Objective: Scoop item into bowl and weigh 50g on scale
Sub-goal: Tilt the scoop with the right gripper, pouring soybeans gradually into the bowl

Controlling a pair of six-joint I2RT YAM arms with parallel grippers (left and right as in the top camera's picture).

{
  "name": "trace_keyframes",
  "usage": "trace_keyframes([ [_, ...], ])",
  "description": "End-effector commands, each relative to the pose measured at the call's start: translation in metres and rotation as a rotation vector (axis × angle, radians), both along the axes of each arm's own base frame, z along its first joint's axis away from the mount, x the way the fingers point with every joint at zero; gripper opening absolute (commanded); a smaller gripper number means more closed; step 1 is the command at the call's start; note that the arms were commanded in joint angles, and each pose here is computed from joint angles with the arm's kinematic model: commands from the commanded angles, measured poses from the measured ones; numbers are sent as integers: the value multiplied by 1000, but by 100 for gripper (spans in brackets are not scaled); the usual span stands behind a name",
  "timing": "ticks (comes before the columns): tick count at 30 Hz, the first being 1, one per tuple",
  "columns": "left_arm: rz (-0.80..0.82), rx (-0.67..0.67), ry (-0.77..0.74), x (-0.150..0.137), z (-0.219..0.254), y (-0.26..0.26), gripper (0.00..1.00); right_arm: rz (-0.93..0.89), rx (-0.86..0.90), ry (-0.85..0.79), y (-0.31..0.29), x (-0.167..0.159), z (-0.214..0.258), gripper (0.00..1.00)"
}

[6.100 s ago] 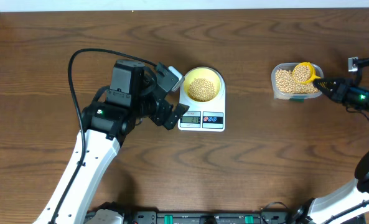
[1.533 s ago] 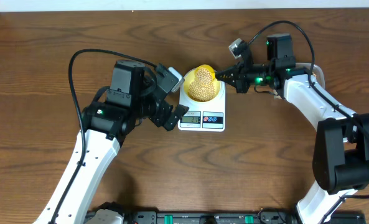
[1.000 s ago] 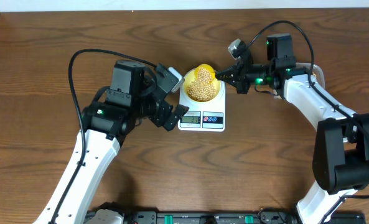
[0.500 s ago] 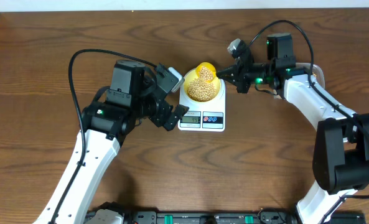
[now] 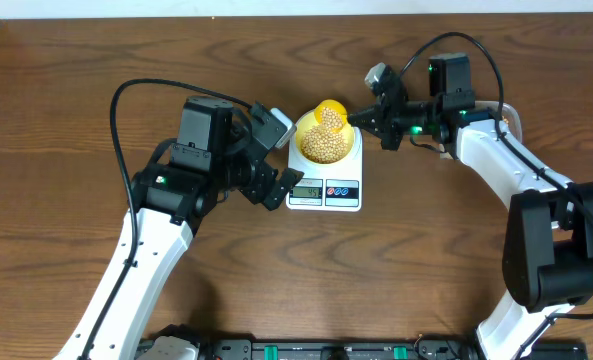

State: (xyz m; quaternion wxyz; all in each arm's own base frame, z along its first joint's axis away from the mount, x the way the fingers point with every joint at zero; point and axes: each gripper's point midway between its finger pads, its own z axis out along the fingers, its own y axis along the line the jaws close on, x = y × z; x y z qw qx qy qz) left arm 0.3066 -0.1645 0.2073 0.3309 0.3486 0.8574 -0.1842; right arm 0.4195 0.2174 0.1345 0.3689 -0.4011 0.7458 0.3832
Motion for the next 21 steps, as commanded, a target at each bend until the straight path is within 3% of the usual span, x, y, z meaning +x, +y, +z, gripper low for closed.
trace_keyframes([
  [1, 0, 13, -8, 0, -1, 3, 98, 35, -5, -39, 4, -2, -1, 1],
  [21, 0, 13, -8, 0, -1, 3, 98, 88, -18, -92, 15, -8, -1, 1],
])
